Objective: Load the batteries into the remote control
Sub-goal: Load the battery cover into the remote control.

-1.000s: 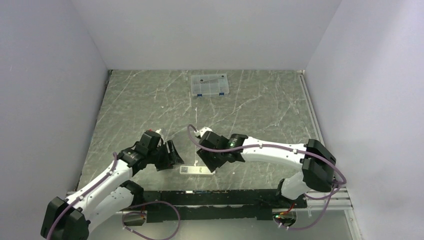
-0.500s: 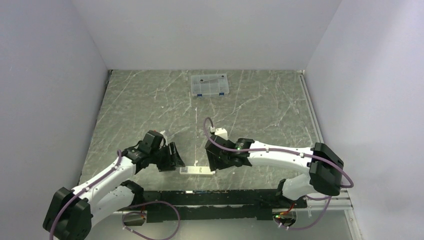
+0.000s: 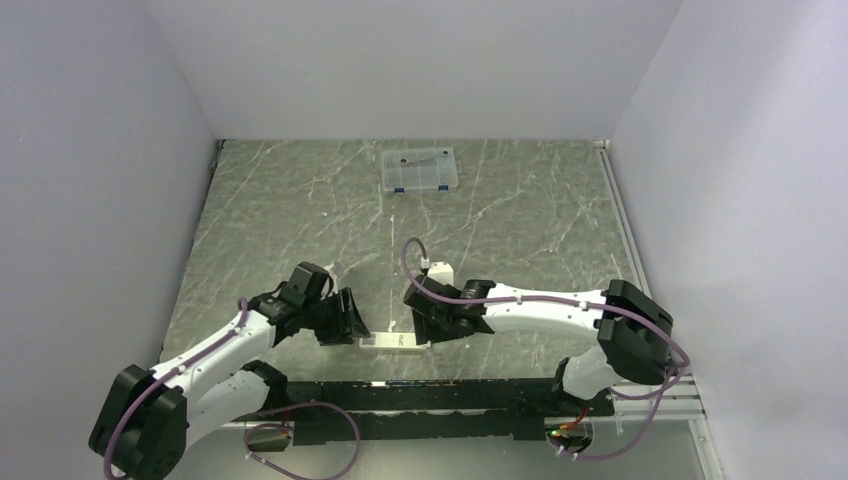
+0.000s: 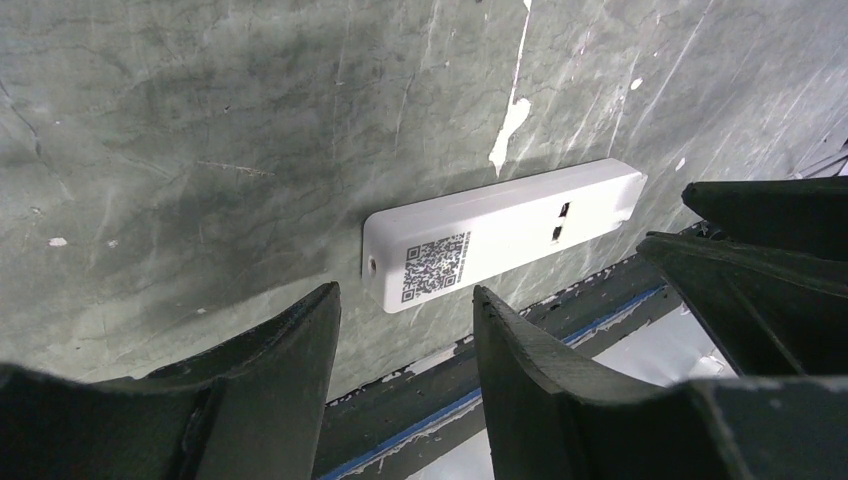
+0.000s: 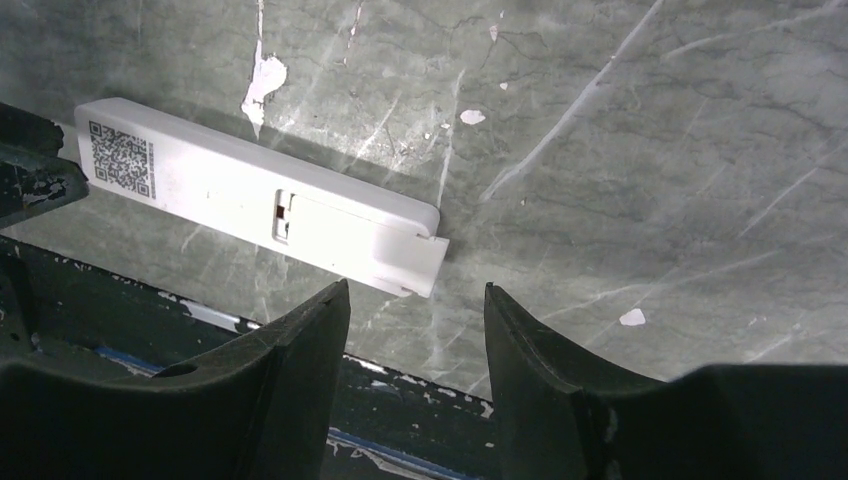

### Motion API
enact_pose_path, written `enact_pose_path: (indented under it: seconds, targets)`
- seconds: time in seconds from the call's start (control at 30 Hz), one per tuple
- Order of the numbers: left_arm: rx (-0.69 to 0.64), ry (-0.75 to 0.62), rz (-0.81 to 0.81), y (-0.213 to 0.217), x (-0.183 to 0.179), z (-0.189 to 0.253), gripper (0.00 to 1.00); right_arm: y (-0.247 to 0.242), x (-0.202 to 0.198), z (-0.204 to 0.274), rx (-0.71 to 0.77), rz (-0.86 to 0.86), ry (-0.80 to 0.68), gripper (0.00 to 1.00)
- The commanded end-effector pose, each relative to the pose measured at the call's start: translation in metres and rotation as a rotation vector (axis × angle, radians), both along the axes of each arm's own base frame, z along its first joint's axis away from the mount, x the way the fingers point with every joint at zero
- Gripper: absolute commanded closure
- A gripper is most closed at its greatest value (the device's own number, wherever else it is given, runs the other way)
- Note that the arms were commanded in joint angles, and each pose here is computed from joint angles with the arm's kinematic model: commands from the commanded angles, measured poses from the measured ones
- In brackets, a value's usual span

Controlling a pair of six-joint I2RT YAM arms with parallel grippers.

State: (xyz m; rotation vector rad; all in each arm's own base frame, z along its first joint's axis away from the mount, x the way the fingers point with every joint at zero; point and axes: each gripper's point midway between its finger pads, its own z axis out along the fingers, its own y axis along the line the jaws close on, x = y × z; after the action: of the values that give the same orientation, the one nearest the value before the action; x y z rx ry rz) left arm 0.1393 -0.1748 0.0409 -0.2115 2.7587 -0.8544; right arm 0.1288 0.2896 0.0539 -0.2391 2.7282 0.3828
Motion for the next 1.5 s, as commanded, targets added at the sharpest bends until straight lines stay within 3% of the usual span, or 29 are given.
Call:
enact_pose_path:
  seconds: [0.0,0.23,1.0,1.47]
  targets:
    - [-0.028,-0.017,-0.021,-0.005,0.002,0.003,0.43,0.011,0.002,-0.002,0.029,-0.017,-0.003,0.45]
    - [-0.036,-0.006,-0.036,-0.007,0.001,-0.001,0.5,0.015,0.001,-0.006,0.027,-0.027,0.003,0.45]
    - [-0.056,-0.003,-0.063,-0.011,0.0,-0.002,0.54,0.016,0.006,-0.01,-0.007,-0.086,0.001,0.46]
    - [-0.072,-0.006,-0.081,-0.014,-0.001,-0.002,0.57,0.021,0.004,-0.013,-0.01,-0.085,0.023,0.54]
